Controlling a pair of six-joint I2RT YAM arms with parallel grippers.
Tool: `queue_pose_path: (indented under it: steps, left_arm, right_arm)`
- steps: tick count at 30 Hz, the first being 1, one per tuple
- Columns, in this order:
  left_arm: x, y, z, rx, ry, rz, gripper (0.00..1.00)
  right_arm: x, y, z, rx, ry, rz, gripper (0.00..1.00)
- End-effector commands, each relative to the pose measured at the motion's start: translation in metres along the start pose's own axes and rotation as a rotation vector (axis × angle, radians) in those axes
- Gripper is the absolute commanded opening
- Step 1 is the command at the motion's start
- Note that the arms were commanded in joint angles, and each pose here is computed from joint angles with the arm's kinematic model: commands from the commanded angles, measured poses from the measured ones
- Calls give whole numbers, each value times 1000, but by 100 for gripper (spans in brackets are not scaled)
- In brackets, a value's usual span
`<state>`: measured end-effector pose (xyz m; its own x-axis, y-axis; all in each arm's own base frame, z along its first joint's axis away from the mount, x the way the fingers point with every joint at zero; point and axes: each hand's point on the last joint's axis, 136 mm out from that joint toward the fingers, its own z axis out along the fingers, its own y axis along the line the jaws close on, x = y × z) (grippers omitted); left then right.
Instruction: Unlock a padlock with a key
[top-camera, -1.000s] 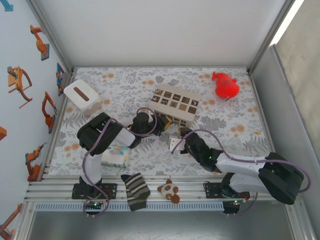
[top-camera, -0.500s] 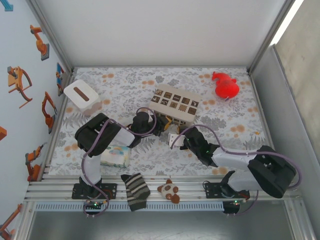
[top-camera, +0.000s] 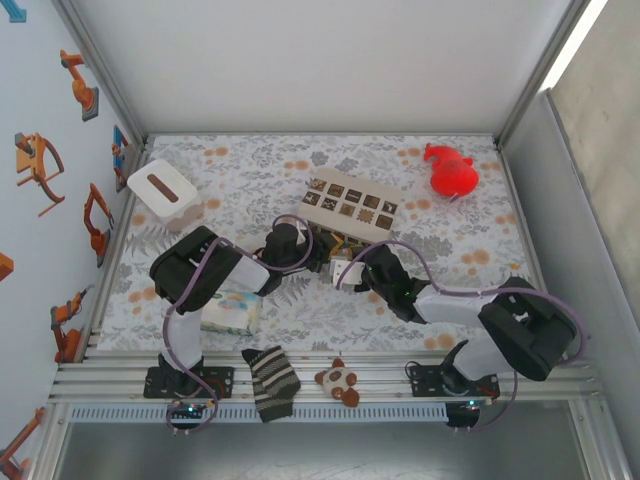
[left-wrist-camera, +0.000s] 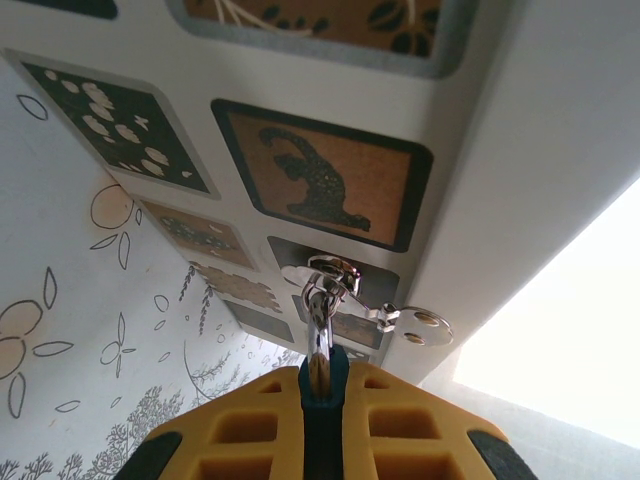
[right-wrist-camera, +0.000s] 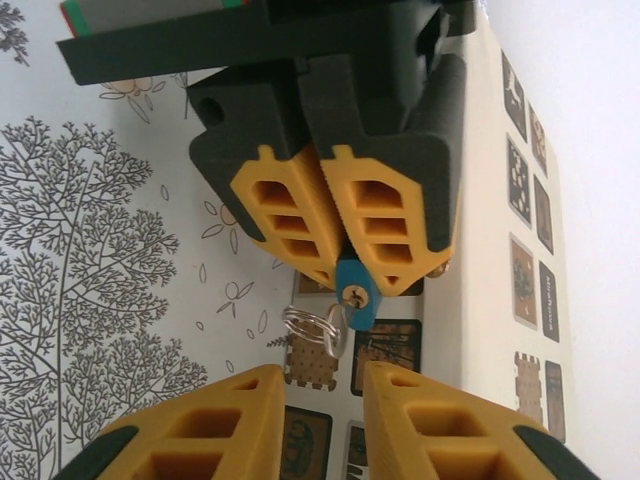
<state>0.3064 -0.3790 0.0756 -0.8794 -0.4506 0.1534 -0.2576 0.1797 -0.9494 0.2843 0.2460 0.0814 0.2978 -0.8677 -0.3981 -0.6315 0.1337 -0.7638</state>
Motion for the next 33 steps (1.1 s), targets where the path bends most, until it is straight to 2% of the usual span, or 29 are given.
queue_pose_path:
  steps: [1,17,27,33]
  left_arm:
    - [8,-31,-1,87,34,16,0]
    - [9,-29,0,90,34,7,0]
    - [8,-28,0,91,34,0,0]
    - [11,-31,1,98,42,-2,0]
  right_arm:
    - [-12,-20,5,52,-29,3,22]
    - [-5,-21,17,79,13,-15,13]
    - [1,-19,20,93,39,-29,3]
    - [4,-20,23,113,48,-47,0]
